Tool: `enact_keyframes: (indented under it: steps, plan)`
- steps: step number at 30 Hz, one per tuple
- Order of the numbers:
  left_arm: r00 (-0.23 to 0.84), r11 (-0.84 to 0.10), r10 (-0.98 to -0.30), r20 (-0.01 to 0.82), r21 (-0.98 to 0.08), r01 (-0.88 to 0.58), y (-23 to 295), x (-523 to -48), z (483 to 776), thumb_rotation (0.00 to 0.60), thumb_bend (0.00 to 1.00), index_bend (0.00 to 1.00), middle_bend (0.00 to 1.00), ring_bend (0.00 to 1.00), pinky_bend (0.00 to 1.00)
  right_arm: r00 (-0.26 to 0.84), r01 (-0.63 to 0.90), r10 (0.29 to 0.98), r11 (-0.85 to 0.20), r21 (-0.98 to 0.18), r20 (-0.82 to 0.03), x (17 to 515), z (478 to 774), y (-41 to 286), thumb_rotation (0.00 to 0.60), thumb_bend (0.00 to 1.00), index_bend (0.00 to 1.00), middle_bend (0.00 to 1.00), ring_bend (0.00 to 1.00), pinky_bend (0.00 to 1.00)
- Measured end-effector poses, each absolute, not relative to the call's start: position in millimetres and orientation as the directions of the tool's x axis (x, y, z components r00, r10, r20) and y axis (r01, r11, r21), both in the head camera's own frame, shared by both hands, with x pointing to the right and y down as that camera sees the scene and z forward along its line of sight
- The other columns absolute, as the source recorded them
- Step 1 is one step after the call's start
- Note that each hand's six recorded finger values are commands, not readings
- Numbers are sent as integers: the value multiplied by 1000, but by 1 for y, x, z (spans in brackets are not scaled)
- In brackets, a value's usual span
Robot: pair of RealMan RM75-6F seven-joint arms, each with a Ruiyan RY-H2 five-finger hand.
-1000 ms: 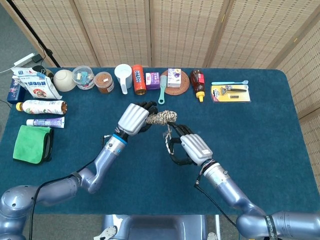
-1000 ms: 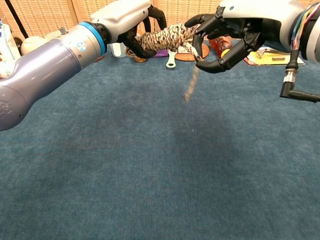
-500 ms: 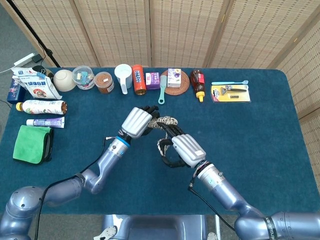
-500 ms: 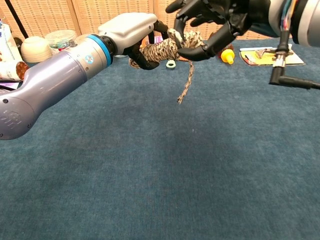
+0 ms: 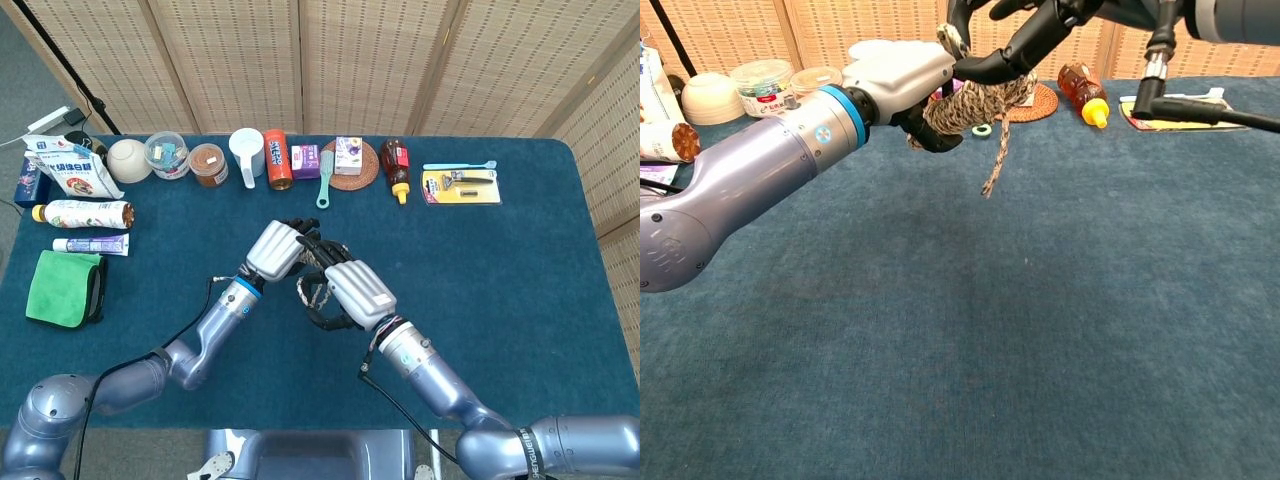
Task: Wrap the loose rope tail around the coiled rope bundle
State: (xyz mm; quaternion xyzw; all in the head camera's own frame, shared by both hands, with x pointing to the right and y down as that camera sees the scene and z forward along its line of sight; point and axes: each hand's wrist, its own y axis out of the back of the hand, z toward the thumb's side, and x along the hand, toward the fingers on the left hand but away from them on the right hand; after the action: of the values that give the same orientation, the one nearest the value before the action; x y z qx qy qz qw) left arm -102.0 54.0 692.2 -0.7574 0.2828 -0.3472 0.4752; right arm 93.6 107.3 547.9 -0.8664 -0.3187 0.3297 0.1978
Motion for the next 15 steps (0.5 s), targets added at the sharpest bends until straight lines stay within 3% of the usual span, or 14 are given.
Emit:
enact_keyframes:
  steps: [15]
  plan:
    - [656, -263, -725, 212, -965, 21, 61, -97, 689, 600, 356, 492, 334, 430, 577, 578, 425, 682, -720, -548, -448, 88, 546, 101, 600, 573, 653, 0, 0, 0]
